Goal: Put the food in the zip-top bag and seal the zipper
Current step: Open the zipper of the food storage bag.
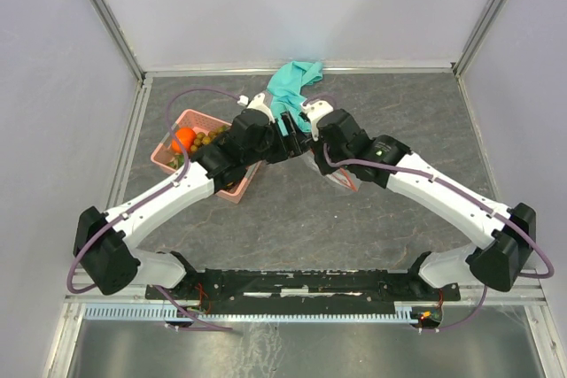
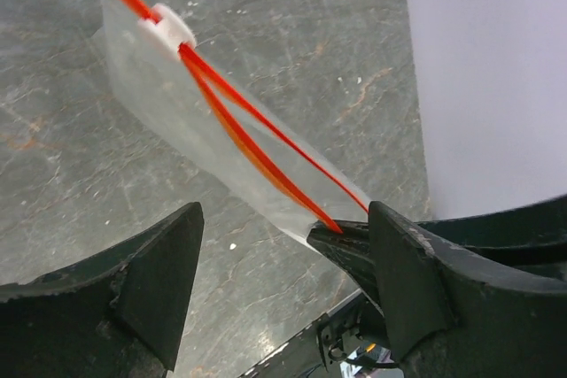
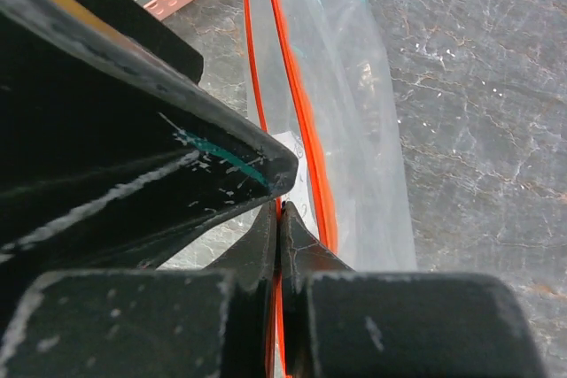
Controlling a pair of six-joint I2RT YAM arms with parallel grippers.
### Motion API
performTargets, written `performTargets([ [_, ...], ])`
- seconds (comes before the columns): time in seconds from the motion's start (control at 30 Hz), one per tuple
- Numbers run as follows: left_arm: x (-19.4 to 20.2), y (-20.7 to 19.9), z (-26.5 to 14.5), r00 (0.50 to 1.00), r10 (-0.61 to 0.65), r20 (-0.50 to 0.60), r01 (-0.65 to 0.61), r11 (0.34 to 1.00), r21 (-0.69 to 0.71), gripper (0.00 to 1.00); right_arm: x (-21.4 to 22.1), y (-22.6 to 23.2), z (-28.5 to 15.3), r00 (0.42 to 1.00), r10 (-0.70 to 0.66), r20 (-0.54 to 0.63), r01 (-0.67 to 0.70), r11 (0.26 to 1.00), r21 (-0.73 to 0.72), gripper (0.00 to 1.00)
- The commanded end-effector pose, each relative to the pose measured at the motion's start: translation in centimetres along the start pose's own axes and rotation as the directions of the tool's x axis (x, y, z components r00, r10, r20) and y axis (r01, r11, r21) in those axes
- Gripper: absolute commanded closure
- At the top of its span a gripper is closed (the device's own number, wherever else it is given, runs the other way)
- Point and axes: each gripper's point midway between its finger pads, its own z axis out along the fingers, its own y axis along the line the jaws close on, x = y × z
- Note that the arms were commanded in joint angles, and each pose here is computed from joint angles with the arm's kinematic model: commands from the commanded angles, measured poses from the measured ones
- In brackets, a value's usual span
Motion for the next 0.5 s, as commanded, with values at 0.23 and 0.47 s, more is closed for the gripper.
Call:
performTargets([
  [0.23, -1.4, 2.1, -3.4, 0.982, -0.116, 0.151, 0.124, 0.991, -0.050, 0.25, -3.1, 1.7, 0.6, 0.990, 0.078, 0.113, -0.085, 0.994, 0.063, 0.98],
  [0.47, -1.6, 1.5, -2.9, 0.981, -0.124, 0.149, 0.129, 0.991, -0.026, 0.26, -3.4, 2.8, 1.0, 0.988, 0.093, 0.125, -0.098, 0.994, 0.038, 0.97],
])
